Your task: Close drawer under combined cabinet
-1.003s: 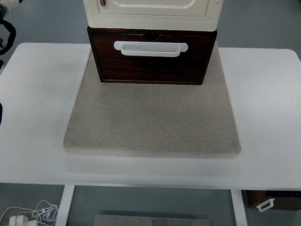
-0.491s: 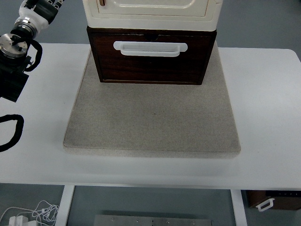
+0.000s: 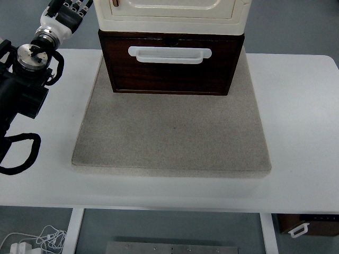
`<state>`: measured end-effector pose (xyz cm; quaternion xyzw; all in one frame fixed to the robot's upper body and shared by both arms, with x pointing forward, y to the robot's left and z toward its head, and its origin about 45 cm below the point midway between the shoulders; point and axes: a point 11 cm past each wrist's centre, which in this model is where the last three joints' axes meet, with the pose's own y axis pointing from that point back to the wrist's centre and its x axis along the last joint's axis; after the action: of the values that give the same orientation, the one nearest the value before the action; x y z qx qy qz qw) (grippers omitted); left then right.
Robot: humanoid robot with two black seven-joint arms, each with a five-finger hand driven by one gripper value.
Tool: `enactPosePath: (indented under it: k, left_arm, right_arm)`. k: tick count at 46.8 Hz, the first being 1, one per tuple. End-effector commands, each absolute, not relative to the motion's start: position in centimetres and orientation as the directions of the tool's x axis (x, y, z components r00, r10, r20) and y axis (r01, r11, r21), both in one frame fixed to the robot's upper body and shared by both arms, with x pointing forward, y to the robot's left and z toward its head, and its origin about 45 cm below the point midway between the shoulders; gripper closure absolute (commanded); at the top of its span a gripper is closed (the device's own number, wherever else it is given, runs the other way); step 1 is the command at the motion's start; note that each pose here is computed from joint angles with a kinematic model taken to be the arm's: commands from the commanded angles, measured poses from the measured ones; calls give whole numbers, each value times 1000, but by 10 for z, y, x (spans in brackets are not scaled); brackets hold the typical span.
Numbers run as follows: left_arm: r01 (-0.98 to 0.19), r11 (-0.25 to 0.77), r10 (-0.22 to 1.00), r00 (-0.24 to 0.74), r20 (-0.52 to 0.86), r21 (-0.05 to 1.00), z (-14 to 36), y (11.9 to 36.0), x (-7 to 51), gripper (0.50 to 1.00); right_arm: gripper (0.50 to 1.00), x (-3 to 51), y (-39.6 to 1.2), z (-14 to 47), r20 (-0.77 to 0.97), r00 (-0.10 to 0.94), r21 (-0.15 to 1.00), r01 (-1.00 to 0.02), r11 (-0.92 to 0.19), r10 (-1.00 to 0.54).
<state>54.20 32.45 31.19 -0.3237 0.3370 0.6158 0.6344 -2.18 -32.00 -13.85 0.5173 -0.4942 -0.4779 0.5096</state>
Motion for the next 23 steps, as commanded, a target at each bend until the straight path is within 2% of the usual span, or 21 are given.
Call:
enactPosePath:
  k: [1, 23]
  left_arm:
    - [-999, 34, 561, 16, -827, 4, 312, 323, 542, 500]
    - [-999, 42, 538, 22, -843, 1, 307, 319, 541, 500]
  right_arm:
    - [548, -22, -320, -139, 9, 55, 1000, -25, 8, -998]
    - [548, -22, -320, -139, 9, 55, 1000, -25, 8, -998]
